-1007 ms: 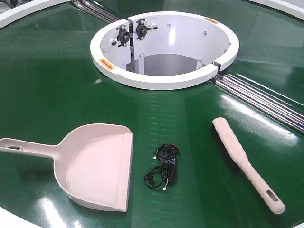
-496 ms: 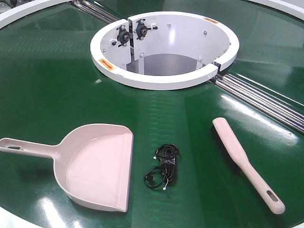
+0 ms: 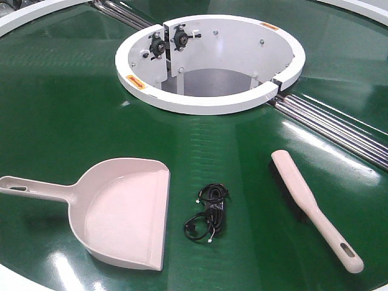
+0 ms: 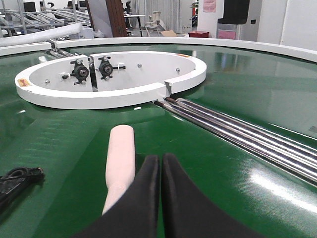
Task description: Clean and inspect green conveyor with broom and dustpan
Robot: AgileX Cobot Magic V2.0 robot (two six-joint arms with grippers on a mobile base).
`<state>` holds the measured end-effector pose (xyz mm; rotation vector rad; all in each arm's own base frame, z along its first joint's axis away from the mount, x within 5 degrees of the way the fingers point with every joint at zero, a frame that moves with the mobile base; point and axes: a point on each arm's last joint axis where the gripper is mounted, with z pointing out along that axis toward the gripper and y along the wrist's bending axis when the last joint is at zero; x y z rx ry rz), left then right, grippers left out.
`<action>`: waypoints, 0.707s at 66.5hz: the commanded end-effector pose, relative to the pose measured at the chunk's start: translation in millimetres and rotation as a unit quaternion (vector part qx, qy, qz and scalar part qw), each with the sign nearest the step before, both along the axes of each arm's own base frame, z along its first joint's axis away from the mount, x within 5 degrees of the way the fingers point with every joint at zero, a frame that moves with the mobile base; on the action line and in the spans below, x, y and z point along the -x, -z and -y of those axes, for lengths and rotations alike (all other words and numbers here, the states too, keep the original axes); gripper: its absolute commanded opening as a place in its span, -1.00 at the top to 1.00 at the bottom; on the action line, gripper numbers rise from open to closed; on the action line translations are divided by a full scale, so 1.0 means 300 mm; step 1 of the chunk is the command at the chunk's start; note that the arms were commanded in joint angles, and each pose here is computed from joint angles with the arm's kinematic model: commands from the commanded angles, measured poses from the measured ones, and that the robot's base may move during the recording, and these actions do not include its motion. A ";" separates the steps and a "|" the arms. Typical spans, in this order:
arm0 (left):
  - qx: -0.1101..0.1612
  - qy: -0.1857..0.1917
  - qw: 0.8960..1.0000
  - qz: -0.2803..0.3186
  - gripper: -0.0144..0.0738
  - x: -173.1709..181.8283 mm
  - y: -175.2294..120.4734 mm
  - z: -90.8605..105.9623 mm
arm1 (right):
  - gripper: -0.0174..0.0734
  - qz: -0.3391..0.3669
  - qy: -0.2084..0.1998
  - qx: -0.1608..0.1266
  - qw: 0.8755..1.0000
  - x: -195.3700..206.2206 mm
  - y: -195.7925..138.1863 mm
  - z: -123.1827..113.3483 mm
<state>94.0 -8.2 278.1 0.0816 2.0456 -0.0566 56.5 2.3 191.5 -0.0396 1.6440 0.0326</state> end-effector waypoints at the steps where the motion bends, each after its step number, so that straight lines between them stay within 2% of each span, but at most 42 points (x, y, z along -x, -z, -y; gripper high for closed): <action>1: 0.003 0.000 0.999 0.044 -0.31 -0.013 -0.050 0.001 | 0.64 0.037 -0.003 0.005 0.999 0.001 -0.002 -0.001; 9: 0.015 0.000 0.999 0.041 -0.42 -0.013 -0.049 0.004 | 0.64 0.037 -0.003 0.005 0.999 0.001 -0.002 -0.001; 24: 0.019 0.000 0.998 0.058 -0.43 -0.016 -0.059 0.005 | 0.64 0.037 -0.003 0.005 0.999 0.001 -0.002 -0.001; 29: 0.043 -0.007 0.996 0.073 -0.43 -0.020 -0.070 0.006 | 0.64 0.037 -0.003 0.005 0.999 0.001 -0.002 -0.001; 34: 0.050 -0.010 0.996 0.080 -0.43 -0.022 -0.093 0.006 | 0.64 0.037 -0.003 0.005 0.999 0.001 -0.002 -0.001; 40: 0.047 -0.009 0.997 0.068 -0.43 -0.034 -0.144 0.008 | 0.64 0.037 -0.003 0.005 0.999 0.001 -0.002 -0.001; 47: 0.038 -0.007 0.999 0.019 -0.43 -0.075 -0.215 0.013 | 0.64 0.037 -0.003 0.005 0.999 0.001 -0.002 -0.001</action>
